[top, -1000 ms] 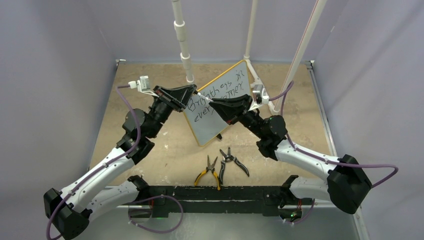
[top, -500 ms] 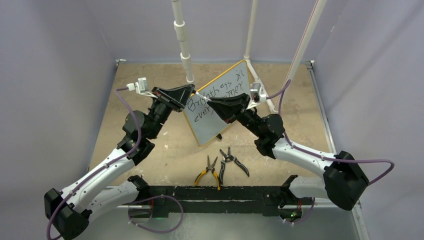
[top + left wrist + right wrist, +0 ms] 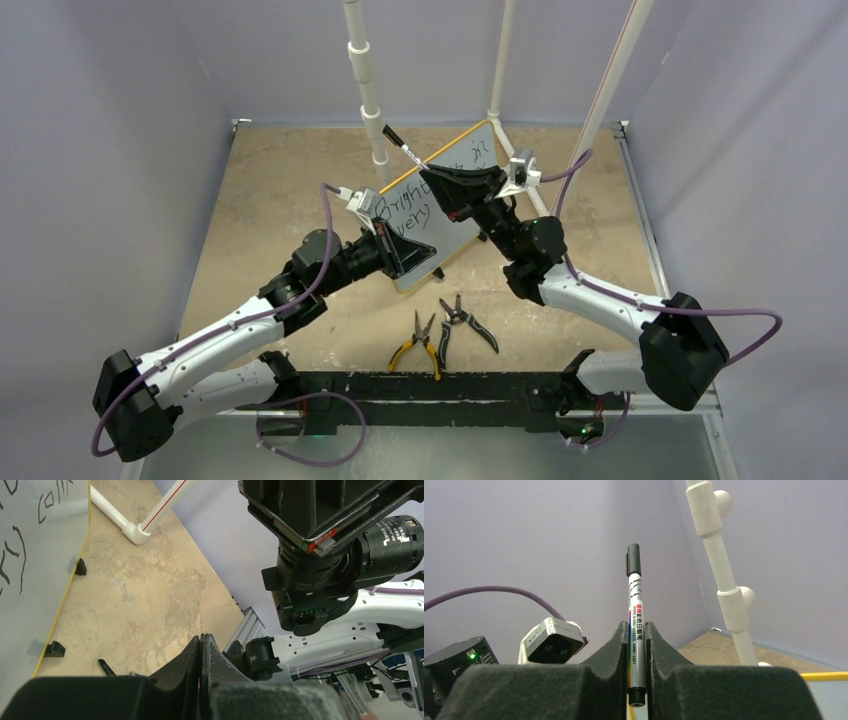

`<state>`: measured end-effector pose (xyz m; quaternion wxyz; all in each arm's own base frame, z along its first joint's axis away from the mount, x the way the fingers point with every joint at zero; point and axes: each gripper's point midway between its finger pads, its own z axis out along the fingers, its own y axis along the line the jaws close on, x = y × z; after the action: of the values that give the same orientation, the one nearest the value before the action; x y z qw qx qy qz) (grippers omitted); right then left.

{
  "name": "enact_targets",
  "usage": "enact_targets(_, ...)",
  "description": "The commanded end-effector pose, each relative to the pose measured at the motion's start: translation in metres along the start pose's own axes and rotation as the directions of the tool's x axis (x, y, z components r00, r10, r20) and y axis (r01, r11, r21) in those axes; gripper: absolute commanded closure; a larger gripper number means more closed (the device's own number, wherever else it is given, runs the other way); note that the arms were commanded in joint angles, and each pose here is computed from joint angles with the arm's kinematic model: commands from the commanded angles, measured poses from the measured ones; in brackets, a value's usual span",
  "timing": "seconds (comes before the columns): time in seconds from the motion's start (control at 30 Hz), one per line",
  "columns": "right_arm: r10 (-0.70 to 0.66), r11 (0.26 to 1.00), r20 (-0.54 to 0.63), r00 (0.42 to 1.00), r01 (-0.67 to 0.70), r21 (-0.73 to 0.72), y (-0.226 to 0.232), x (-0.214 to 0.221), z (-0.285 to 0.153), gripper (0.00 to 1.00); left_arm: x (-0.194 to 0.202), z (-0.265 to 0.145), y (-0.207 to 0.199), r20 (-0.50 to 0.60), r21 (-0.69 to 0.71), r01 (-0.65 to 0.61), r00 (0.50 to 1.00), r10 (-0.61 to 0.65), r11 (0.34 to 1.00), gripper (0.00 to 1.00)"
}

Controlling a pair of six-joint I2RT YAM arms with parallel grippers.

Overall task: Write a sentence on the whiteboard
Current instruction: Close the whiteboard marker at the center of the board, then place the whiteboard marker at the center of the board.

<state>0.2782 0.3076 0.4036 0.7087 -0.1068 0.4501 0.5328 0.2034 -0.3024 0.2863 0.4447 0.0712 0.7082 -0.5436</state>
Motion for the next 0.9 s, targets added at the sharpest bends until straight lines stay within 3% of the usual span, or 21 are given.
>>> enact_targets(0.0,-0.021,1.0,0.098,0.995,0.02,0.008,0.005,-0.03,0.007,1.0,-0.012,-0.007,-0.017,0.01,0.036,-0.031,0.999,0.03,0.999,1.0)
enact_targets(0.1,-0.026,1.0,0.103,0.994,0.025,0.012,0.005,-0.033,0.004,1.0,-0.023,-0.007,-0.021,0.032,0.023,-0.059,0.998,0.058,0.998,1.0)
enact_targets(0.3,-0.073,0.996,0.045,0.996,0.071,0.046,0.004,-0.033,-0.016,1.0,-0.063,-0.012,-0.04,0.108,-0.007,-0.181,0.978,0.181,0.983,0.57)
enact_targets(0.43,-0.115,0.983,-0.044,0.992,0.12,0.142,-0.01,-0.026,-0.037,1.0,-0.084,-0.01,-0.043,0.106,-0.07,-0.263,0.957,0.269,0.962,0.42)
enact_targets(0.6,-0.116,0.921,-0.185,0.976,0.175,0.349,-0.045,-0.012,-0.078,1.0,-0.117,0.001,-0.037,0.059,-0.152,-0.357,0.927,0.369,0.922,0.36)
enact_targets(0.73,-0.123,0.837,-0.255,0.959,0.238,0.492,-0.067,-0.016,-0.12,1.0,-0.174,-0.002,-0.018,0.109,-0.199,-0.362,0.915,0.388,0.911,0.36)
enact_targets(0.87,-0.006,0.797,-0.322,0.947,0.199,0.57,-0.074,0.006,-0.158,1.0,-0.209,-0.002,0.027,0.098,-0.302,-0.347,0.915,0.39,0.888,0.35)
